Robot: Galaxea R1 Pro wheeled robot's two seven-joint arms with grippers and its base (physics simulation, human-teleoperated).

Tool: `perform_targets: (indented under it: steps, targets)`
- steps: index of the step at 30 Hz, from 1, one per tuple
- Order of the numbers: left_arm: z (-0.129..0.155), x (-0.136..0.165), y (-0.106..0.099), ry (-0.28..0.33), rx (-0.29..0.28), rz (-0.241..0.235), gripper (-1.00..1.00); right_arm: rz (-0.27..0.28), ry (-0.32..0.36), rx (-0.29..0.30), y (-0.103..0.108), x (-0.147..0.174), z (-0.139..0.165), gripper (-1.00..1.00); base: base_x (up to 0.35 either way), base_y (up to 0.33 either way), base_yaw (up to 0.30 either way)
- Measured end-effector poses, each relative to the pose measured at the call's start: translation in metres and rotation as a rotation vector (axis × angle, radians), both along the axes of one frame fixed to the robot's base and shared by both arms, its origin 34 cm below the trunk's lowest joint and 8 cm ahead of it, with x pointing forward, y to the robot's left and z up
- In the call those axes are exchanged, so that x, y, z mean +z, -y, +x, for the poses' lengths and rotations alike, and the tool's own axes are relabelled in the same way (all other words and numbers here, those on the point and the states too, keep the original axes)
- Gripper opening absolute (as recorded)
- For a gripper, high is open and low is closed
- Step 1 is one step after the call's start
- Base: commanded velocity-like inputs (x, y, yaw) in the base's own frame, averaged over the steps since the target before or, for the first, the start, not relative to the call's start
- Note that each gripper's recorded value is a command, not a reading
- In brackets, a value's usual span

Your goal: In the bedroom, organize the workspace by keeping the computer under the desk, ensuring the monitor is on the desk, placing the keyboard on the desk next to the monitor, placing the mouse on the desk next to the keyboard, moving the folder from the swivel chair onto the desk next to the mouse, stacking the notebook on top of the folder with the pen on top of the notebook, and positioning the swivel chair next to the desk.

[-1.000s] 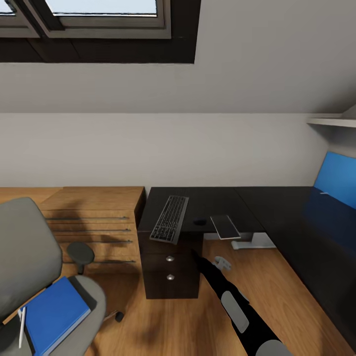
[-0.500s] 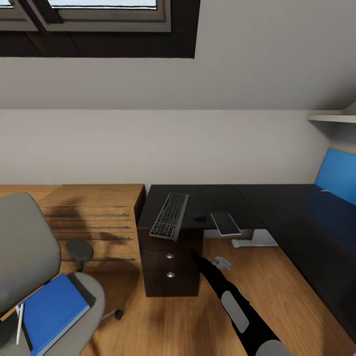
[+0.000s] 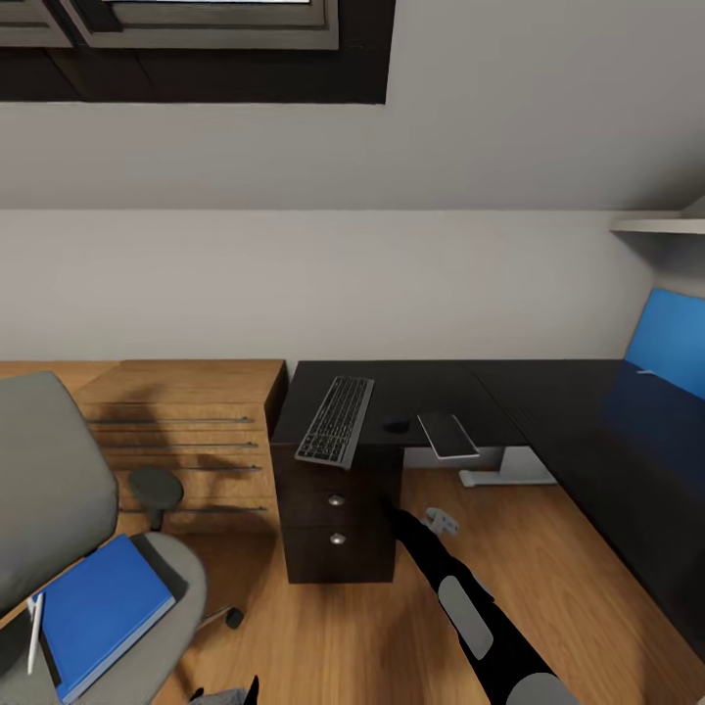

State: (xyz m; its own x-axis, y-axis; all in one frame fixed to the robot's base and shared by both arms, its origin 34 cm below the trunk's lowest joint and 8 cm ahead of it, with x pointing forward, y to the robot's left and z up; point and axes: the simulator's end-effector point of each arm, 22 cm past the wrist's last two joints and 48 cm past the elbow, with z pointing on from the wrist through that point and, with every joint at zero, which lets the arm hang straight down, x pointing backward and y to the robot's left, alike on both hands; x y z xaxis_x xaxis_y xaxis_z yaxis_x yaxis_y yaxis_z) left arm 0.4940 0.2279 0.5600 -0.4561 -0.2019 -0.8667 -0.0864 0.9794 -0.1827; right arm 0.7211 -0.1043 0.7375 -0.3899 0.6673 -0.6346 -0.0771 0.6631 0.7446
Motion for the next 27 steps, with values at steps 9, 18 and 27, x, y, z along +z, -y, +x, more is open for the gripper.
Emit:
perform_targets:
  steps: [9, 18, 27]
  targets:
    - [0.011, -0.002, 0.0, 0.036, -0.001, -0.004, 1.0, -0.011, -0.018, -0.016, 0.004, -0.021, -0.001, 1.0, 0.0, 0.0, 0.0]
    - [-0.018, -0.051, -0.005, -0.053, 0.003, -0.001, 1.0, -0.045, -0.052, -0.05, 0.018, -0.048, -0.003, 1.0, 0.0, 0.0, 0.0]
    - [-0.022, -0.07, -0.004, -0.054, 0.01, -0.007, 1.0, -0.049, -0.044, -0.055, 0.025, -0.063, -0.003, 1.0, 0.0, 0.0, 0.0]
